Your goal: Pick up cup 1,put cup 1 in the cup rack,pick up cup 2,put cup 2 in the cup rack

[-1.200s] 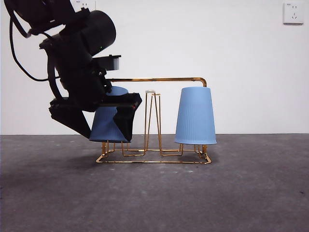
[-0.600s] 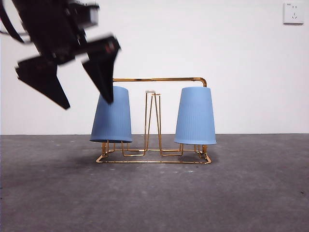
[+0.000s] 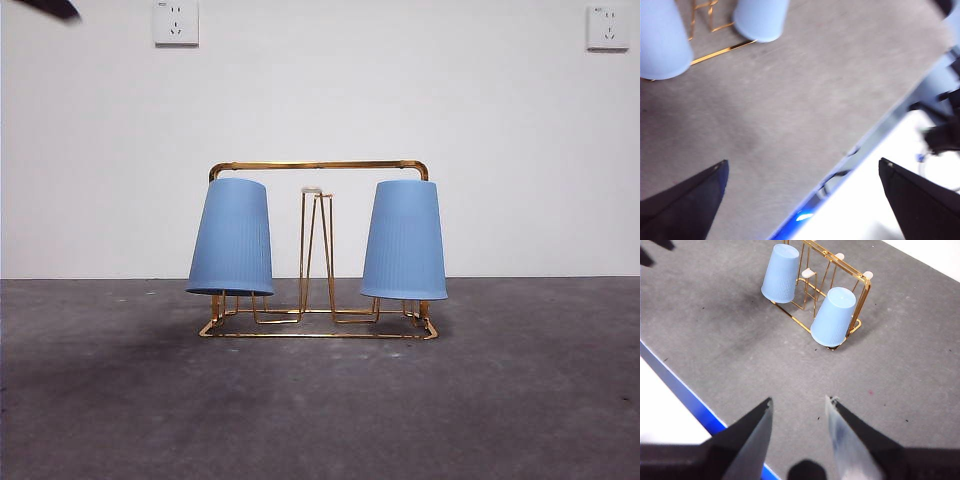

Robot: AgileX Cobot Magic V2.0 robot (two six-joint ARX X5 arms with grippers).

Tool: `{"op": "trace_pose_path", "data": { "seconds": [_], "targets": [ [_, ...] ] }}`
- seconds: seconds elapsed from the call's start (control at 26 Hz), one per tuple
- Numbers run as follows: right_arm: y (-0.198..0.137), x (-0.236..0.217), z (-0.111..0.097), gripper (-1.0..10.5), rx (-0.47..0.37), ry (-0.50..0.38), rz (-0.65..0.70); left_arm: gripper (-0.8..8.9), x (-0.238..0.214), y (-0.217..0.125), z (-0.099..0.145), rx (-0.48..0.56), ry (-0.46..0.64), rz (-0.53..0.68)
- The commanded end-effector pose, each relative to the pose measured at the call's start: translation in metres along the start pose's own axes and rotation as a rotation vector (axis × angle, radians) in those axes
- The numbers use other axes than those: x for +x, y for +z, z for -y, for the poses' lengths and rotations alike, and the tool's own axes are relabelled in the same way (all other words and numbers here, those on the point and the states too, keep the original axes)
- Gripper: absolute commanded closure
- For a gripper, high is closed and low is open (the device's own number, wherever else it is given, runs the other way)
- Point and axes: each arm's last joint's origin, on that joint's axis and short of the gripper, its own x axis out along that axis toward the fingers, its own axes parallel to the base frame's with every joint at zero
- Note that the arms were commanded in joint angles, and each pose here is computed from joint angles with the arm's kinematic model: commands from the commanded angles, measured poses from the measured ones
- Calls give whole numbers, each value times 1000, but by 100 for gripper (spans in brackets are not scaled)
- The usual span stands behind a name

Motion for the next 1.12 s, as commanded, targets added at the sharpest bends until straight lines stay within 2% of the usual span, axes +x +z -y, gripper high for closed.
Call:
{"op": "trace_pose_path", "data": {
  "seconds": [0.04,0.15,0.23,0.31,0.35,1.12],
  "targets": [
    [0,3,0,761,16,1,-31,371,-14,-8,5,-8,-25,33],
    [1,5,-1,761,35,1,-40,536,-27,-14,8,-4,-35,74],
    [2,7,-1,774,38,2,-47,687,-32,-17,10,4,-39,95],
    [2,7,-1,898,37,2,-49,831,-36,-19,11,10,-42,108],
    [3,8,-1,963,36,2,-51,821,-38,-20,11,11,-43,112],
    [3,9,-1,945,66,0,-55,817,-40,-22,12,16,-42,113]
  ]
}}
